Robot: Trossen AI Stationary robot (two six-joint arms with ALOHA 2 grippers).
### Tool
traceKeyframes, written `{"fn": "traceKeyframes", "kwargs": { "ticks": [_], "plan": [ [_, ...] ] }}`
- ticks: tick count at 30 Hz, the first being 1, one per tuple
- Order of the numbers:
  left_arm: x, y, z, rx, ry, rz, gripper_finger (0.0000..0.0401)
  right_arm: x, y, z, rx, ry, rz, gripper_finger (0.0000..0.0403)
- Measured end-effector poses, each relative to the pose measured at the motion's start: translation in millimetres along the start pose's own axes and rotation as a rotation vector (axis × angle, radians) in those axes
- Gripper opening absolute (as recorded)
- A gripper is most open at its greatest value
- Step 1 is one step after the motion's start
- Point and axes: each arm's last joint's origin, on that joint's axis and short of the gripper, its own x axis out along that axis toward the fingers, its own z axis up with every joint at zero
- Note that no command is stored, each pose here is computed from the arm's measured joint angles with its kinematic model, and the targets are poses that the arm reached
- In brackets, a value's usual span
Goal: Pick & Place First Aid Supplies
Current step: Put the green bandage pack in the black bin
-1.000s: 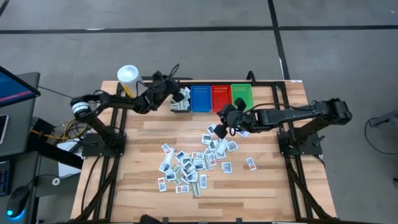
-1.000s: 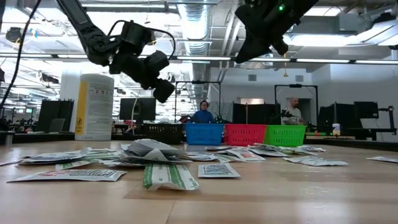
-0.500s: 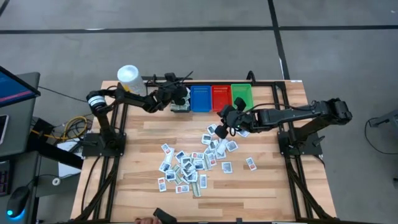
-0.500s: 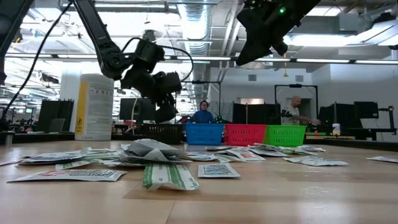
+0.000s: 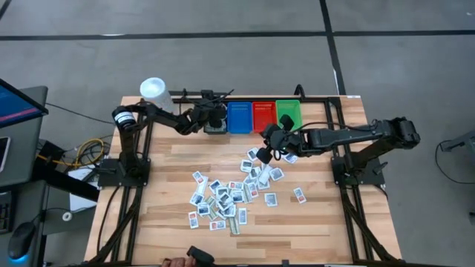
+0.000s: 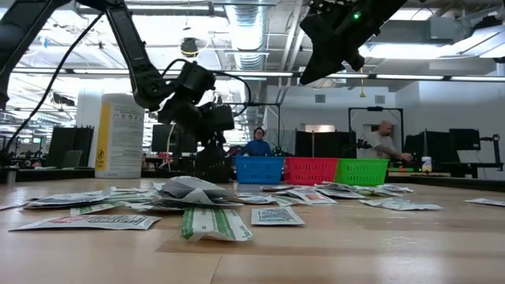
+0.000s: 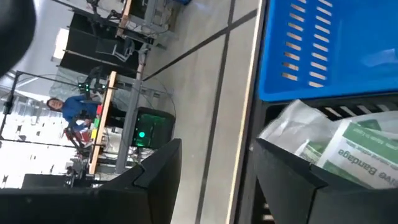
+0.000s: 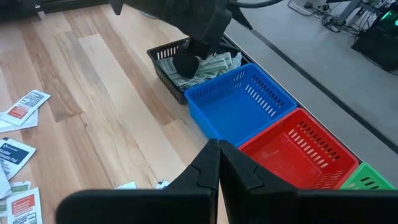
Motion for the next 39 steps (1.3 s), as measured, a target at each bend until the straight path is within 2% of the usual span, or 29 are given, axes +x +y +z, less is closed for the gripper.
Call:
{"fn": "traceKeyframes", "kwargs": {
  "ticks": [4,9,24,26,30,33,36,39],
  "plan": [
    [3,-9,-3,0.033,0.021,-0.024,0.0200,1,-2,0,0.002,0.001,-0.006,0.0000],
    [0,-7,1,0.060,0.015,-0.011,0.0200,1,-2,0,0.002,0.001,-0.006,0.0000],
    [-29,48,17,-0.042,-0.016,0.164,0.0200,1,-2,0,0.004,0.001,-0.005,0.0000],
    [-40,59,23,-0.102,-0.014,0.212,0.0200,1,-2,0,0.004,0.001,-0.005,0.0000],
    [-73,84,37,-0.345,-0.043,0.306,0.0200,1,-1,0,0.011,0.001,-0.001,0.0000],
    [-105,98,46,-0.521,-0.086,0.299,0.0200,0,0,0,0.011,0.006,0.020,0.0000],
    [-138,103,51,-0.658,-0.162,0.174,0.0200,-3,6,0,0.038,-0.009,0.049,0.0000],
    [-169,106,50,-0.787,-0.290,-0.098,0.0200,-10,16,2,0.039,-0.048,0.089,0.0000]
  ]
}}
